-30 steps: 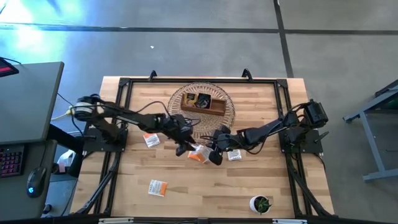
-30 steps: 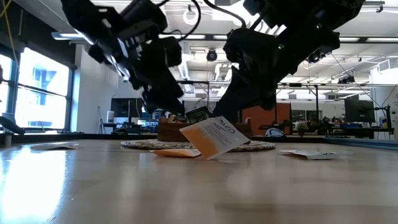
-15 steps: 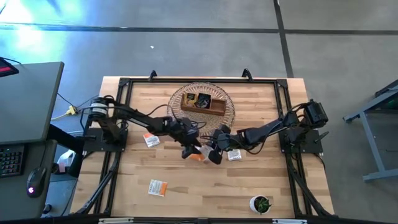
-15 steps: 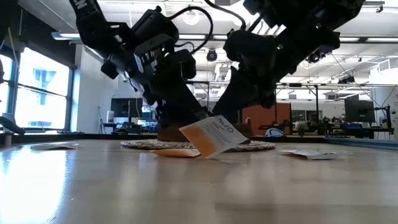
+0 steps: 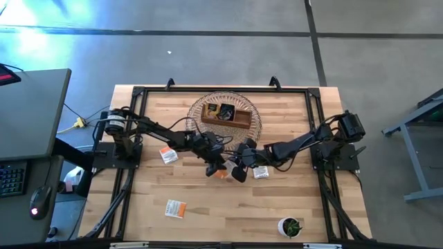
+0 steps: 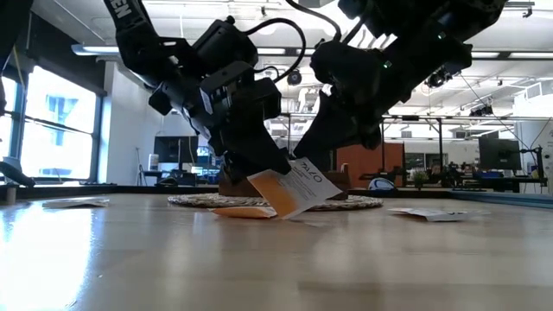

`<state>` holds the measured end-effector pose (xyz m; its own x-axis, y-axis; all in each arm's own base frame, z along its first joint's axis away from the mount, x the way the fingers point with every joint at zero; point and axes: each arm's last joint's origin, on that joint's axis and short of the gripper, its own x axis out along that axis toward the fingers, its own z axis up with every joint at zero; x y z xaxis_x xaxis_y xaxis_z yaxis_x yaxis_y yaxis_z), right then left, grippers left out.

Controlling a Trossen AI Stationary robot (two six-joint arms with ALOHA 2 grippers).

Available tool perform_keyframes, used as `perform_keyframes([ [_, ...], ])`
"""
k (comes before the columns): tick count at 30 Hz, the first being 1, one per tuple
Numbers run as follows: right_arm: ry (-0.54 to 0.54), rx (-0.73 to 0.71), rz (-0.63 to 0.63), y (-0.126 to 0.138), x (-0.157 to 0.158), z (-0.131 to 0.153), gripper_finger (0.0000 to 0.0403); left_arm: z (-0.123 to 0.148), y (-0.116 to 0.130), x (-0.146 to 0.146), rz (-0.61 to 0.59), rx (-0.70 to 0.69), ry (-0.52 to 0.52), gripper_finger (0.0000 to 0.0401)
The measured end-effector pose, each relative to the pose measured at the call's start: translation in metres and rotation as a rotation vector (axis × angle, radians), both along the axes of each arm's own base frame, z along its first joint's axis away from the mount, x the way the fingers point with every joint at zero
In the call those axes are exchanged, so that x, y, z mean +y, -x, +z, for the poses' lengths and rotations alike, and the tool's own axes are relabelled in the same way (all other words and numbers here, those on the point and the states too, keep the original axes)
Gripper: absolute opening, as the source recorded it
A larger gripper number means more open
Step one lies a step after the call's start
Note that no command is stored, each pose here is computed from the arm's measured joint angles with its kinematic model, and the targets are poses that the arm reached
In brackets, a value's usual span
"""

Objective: Pick & Place Tea
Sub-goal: Put the white tea bag into the right section of the wooden organizer

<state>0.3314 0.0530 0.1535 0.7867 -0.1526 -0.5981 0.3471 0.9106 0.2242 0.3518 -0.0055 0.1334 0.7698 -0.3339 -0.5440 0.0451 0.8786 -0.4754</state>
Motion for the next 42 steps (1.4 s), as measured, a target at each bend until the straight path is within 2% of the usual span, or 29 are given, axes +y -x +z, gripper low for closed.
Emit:
perform_keyframes([
  [7, 0.022, 0.004, 0.013, 0.000, 0.000, 0.000, 0.0005, 0.000, 0.000, 0.000, -0.014, -0.009, -0.019, 0.0021],
  [9, 0.025, 0.007, 0.032, 0.000, 0.000, 0.000, 0.0014, 0.000, 0.000, 0.000, -0.014, -0.009, -0.019, 0.0007],
  [15, 0.021, 0.016, 0.125, 0.001, 0.002, 0.002, 0.0058, 0.000, 0.000, 0.000, -0.021, -0.002, -0.014, 0.0010],
  [20, -0.016, -0.001, 0.196, 0.006, 0.003, 0.017, 0.0098, -0.002, 0.002, 0.000, -0.024, 0.021, -0.013, 0.0003],
  [23, -0.053, 0.025, 0.235, 0.013, 0.000, 0.025, 0.0119, -0.001, 0.001, -0.001, -0.026, -0.002, -0.052, 0.0002],
  [34, -0.117, 0.110, 0.216, 0.015, -0.006, 0.016, 0.0179, 0.007, -0.004, -0.013, -0.095, -0.145, -0.143, 0.0001],
  [42, -0.198, 0.113, 0.164, 0.014, -0.017, 0.016, 0.0188, 0.010, -0.006, -0.013, -0.109, -0.186, -0.189, 0.0001],
])
